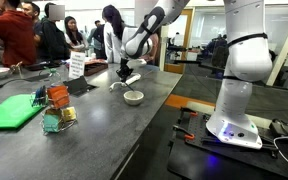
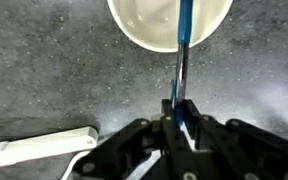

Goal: Pick up the pen on the table and put it in the bowl

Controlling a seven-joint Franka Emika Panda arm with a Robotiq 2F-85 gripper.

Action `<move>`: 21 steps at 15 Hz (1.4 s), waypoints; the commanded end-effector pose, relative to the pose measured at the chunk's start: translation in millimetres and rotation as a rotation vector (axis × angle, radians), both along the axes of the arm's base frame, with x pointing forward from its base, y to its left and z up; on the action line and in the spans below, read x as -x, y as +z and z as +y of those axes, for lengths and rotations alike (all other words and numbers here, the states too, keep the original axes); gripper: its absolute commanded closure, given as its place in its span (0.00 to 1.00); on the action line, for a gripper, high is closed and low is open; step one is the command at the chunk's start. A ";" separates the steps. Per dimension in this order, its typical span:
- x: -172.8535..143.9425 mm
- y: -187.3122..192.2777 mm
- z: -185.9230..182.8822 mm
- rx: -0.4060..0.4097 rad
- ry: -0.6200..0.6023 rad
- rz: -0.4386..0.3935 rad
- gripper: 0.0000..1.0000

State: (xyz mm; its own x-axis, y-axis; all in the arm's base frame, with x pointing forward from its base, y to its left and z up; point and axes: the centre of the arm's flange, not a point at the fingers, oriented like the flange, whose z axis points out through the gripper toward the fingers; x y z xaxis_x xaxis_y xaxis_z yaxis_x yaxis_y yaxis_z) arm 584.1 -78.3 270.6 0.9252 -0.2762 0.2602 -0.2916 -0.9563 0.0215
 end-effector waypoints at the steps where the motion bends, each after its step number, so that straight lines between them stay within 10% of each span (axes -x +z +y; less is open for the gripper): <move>1: -8.2 -11.5 -2.2 0.016 -0.026 -0.035 0.96; 21: 26.7 -36.4 0.2 0.042 -0.097 -0.072 0.96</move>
